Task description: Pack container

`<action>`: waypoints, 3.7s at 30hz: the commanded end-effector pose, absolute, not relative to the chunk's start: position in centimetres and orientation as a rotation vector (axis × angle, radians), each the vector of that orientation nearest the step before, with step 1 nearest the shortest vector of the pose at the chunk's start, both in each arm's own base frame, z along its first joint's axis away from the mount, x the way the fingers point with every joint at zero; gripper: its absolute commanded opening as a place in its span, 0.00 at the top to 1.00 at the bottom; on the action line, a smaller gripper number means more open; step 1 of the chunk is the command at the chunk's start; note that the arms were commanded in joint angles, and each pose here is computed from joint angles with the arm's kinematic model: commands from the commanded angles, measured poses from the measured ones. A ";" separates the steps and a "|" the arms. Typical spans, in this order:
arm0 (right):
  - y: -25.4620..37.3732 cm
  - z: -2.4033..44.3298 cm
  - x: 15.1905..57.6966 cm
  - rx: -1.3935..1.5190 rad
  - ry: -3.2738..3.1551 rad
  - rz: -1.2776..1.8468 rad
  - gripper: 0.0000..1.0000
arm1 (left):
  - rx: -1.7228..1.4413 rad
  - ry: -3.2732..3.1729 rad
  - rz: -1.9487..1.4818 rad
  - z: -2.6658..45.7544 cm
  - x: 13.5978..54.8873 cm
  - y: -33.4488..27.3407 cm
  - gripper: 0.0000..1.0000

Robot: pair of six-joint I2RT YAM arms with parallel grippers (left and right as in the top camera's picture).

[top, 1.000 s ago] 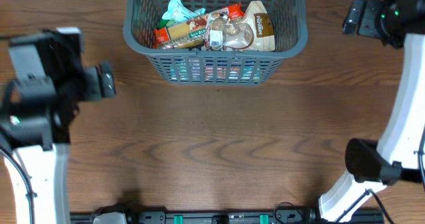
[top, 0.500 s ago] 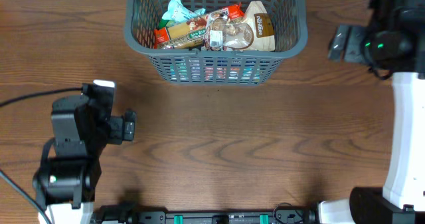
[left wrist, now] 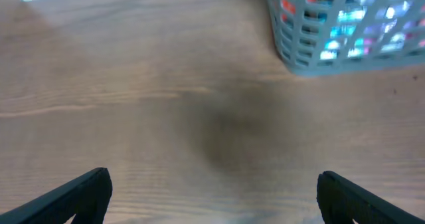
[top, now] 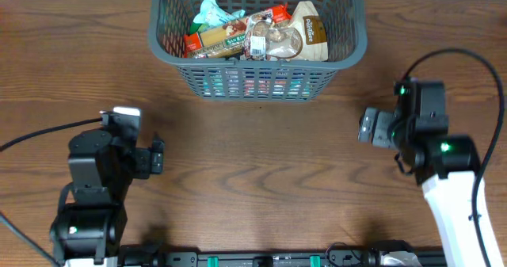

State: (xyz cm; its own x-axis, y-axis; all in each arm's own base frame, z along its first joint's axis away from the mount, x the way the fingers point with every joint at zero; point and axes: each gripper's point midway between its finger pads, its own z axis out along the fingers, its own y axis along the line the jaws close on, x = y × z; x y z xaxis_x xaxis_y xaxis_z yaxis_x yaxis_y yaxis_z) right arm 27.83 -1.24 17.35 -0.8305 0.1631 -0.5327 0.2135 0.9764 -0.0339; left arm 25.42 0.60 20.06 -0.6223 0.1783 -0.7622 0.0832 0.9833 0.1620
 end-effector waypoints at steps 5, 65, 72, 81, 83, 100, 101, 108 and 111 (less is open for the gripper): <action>-1.6 15.2 25.3 0.285 2.598 -0.154 0.01 | 0.205 2.260 0.157 19.1 25.3 0.6 0.01; 1.0 20.5 22.7 0.161 1.784 0.156 0.01 | 0.205 2.268 0.156 18.9 25.2 0.6 0.01; -0.6 20.4 25.0 0.255 1.525 0.095 0.01 | 0.205 2.268 0.156 18.9 25.2 0.6 0.01; -1.1 18.7 24.8 0.229 1.519 0.030 0.01 | 0.205 2.268 0.156 18.9 25.2 0.6 0.01; -0.9 17.9 24.7 0.211 1.540 0.042 0.01 | 0.205 2.268 0.156 18.9 25.2 0.6 0.01; -1.1 15.9 24.6 0.162 1.627 0.028 0.01 | 0.205 2.268 0.156 18.9 25.2 0.6 0.01; -1.0 15.9 24.6 0.160 1.628 0.030 0.01 | 0.205 2.268 0.156 18.9 25.2 0.6 0.02; -0.9 15.9 24.6 0.155 1.627 0.036 0.01 | 0.205 2.269 0.156 18.9 25.2 0.6 0.01; -0.9 15.9 24.6 0.155 1.627 0.036 0.01 | 0.205 2.268 0.156 18.9 25.2 0.6 0.01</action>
State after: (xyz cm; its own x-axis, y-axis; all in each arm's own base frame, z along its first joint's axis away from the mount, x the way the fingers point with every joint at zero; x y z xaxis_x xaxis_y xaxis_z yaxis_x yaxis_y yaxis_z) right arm 24.60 -0.95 16.07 -0.0512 0.1397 -0.9889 0.0838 0.9873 0.1352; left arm 25.14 0.58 18.63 -0.6465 0.1795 -0.7415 0.0898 0.9831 0.1596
